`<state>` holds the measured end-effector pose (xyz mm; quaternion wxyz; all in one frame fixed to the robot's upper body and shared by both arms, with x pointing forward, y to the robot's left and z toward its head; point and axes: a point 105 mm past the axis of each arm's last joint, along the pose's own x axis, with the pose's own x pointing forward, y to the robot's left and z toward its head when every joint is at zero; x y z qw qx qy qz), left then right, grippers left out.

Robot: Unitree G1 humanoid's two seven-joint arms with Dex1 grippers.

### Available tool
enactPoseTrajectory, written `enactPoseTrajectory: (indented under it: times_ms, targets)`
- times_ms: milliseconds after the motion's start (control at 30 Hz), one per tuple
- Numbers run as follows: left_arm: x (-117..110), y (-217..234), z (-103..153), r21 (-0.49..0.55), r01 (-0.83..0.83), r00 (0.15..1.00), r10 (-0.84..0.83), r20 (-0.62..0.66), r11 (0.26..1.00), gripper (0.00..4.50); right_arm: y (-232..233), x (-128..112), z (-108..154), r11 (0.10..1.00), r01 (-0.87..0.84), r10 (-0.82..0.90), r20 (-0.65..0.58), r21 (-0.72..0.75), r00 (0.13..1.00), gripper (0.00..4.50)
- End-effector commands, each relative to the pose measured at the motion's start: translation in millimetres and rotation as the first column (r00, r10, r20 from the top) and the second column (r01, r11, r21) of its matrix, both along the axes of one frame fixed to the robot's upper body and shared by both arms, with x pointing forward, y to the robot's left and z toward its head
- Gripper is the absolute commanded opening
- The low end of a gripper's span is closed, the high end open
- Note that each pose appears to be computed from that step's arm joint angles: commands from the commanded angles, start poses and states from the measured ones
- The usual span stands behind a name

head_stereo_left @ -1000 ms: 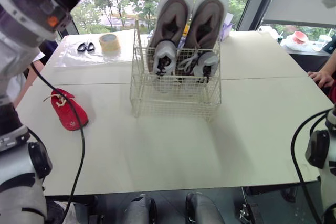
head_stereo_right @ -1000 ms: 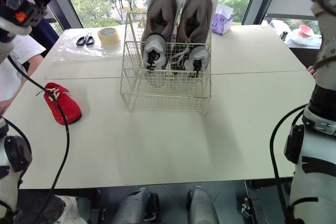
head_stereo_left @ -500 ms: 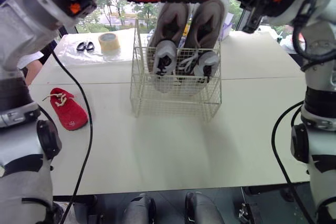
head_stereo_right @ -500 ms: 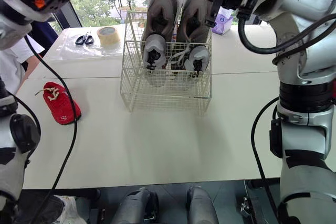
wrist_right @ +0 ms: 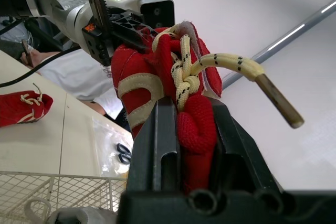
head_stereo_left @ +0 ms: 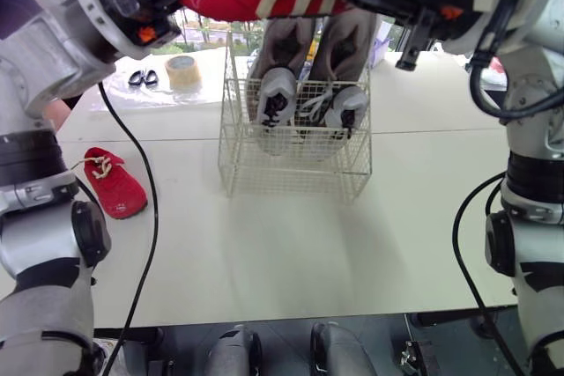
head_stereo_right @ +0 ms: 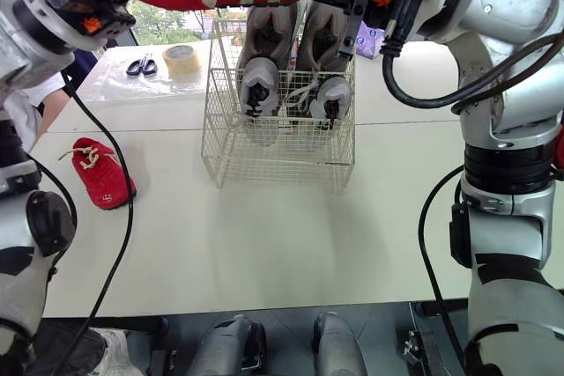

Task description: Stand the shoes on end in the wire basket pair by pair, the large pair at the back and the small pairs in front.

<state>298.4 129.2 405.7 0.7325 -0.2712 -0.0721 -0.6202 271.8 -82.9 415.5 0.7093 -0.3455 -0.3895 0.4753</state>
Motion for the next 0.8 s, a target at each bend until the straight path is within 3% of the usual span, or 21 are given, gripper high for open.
enactPoseTrajectory:
  times_ms: [33, 100, 167, 267, 467, 800]
  targets:
    - [-14.3, 24.3, 24.6, -0.179, -0.043, 0.994, 0.060, 0.091, 0.983, 0.25, -33.8, 12.3, -1.3, 0.979, 0.054, -0.018, -0.181, 0.197, 0.983, 2.32]
    - [-13.6, 31.5, 26.0, -0.260, -0.065, 0.993, 0.087, 0.076, 0.963, 0.25, -49.1, 21.2, -7.2, 0.935, 0.088, 0.017, -0.291, 0.343, 0.957, 3.37]
    - [-10.7, 35.2, 22.0, -0.354, -0.082, 0.992, 0.109, 0.056, 0.932, 0.25, -56.2, 24.3, -11.1, 0.801, 0.070, 0.204, -0.382, 0.595, 0.902, 4.45]
    - [-9.5, 33.8, 18.8, -0.451, -0.082, 0.993, 0.111, 0.037, 0.889, 0.25, -53.1, 25.5, -15.4, 0.598, 0.083, 0.427, -0.404, 0.797, 0.809, 4.48]
    - [0.7, 5.6, 4.0, -0.540, -0.044, 0.999, 0.047, -0.008, 0.840, 0.25, -6.9, 14.9, -9.7, 0.349, 0.048, 0.762, -0.313, 0.936, 0.567, 4.48]
    - [15.3, -28.1, -20.4, -0.502, -0.021, 0.998, -0.011, -0.060, 0.865, 0.25, 15.6, 15.8, -5.3, 0.353, 0.034, 0.783, -0.316, 0.935, 0.536, 4.48]
